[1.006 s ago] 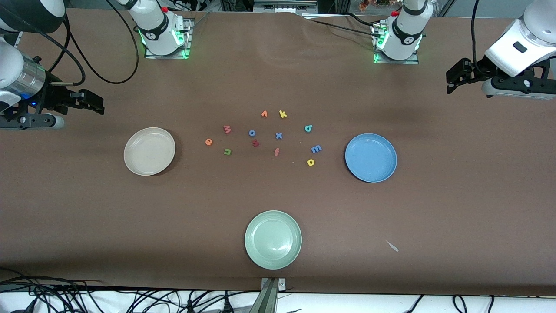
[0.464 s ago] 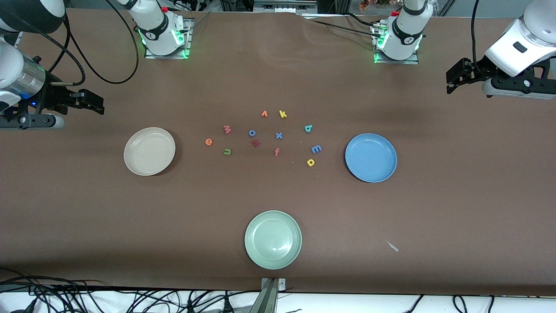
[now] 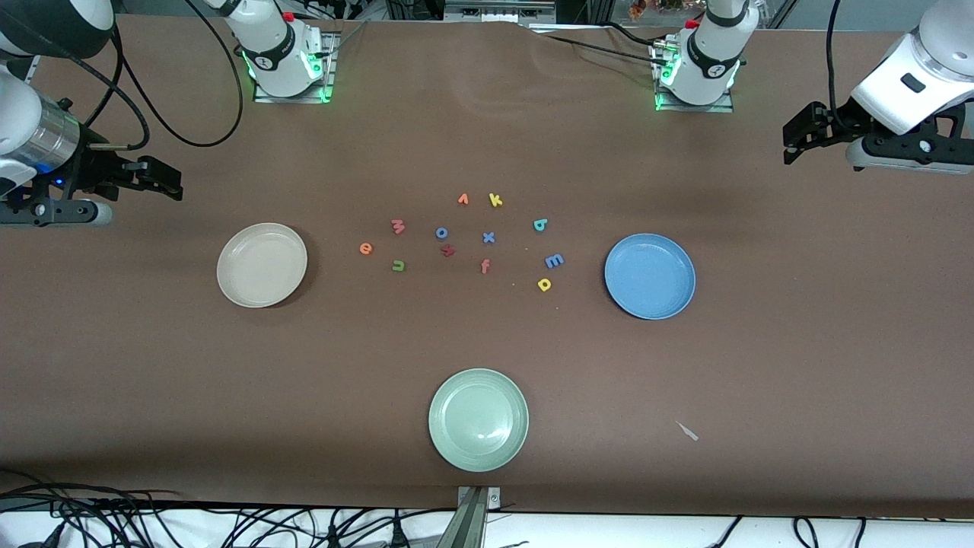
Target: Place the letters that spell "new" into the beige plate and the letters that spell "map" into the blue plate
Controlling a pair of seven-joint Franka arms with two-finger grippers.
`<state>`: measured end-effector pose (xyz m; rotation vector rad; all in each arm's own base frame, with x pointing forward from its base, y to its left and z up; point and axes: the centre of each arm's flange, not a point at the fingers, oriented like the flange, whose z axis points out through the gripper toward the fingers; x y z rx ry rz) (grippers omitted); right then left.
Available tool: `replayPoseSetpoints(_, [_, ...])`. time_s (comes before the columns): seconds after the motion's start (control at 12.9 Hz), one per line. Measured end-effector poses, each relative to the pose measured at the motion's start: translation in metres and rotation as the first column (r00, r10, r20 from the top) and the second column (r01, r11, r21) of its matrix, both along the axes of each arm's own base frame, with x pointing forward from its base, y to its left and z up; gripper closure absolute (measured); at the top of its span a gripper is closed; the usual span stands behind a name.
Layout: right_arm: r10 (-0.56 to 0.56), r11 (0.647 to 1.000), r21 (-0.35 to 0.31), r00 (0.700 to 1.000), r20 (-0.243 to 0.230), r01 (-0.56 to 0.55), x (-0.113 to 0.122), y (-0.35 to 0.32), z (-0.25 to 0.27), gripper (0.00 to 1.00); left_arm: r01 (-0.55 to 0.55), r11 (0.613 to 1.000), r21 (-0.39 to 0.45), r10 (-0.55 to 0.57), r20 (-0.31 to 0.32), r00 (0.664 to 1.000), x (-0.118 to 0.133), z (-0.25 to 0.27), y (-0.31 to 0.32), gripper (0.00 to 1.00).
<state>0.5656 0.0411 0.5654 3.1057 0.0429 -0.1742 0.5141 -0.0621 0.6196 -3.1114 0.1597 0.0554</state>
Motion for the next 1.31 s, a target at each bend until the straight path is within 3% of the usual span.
replayPoseSetpoints(1.31, [0.0,1.0,0.0,1.0,-0.002,0.0,-0.0002,0.0,-0.0001,0.0,0.006,1.0,0.002,-0.006,-0.04,0.999,0.0032,-0.0066,-0.0032,0.0])
